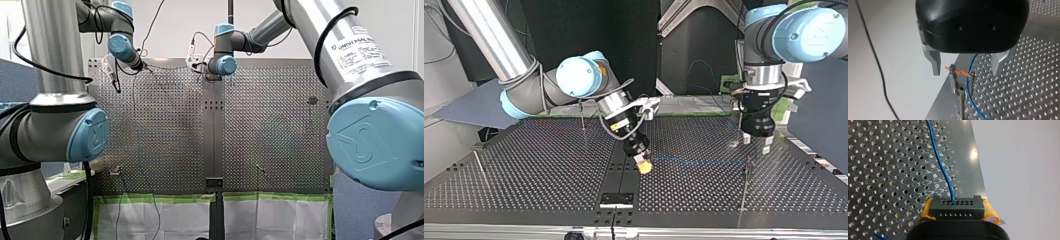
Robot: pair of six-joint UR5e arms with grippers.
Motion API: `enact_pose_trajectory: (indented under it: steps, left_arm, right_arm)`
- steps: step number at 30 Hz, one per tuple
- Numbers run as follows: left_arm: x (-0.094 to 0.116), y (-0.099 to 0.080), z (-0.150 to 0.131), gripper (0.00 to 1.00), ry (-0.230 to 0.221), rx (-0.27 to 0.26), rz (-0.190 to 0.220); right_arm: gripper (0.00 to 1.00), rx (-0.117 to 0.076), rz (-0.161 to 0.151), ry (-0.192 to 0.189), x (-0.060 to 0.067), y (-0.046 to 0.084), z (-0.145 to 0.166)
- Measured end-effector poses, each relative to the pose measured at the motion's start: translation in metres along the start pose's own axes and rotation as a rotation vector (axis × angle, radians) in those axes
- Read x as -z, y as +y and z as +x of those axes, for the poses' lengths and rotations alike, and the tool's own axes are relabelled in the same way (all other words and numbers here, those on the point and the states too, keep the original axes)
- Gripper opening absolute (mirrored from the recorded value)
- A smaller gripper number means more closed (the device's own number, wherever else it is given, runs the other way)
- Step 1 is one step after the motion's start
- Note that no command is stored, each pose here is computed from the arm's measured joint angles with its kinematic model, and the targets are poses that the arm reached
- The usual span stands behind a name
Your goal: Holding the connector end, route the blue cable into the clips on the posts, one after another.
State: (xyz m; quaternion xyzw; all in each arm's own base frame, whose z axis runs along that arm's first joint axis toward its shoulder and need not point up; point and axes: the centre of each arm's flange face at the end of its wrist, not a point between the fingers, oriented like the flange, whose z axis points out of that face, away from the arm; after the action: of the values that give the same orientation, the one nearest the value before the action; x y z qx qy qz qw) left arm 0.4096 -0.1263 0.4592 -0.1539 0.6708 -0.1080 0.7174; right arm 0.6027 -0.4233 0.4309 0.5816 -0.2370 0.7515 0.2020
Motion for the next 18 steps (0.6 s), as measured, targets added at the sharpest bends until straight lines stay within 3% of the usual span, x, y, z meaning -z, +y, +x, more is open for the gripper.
enact_pose_trajectory:
  steps: [18]
  left_arm:
    - [-0.0010, -0.0008, 0.0002, 1.00, 0.003, -0.175, 0.019]
  right_arm:
    - [0.00, 0.000, -0.011, -0.005, 0.0007, 0.0030, -0.0014]
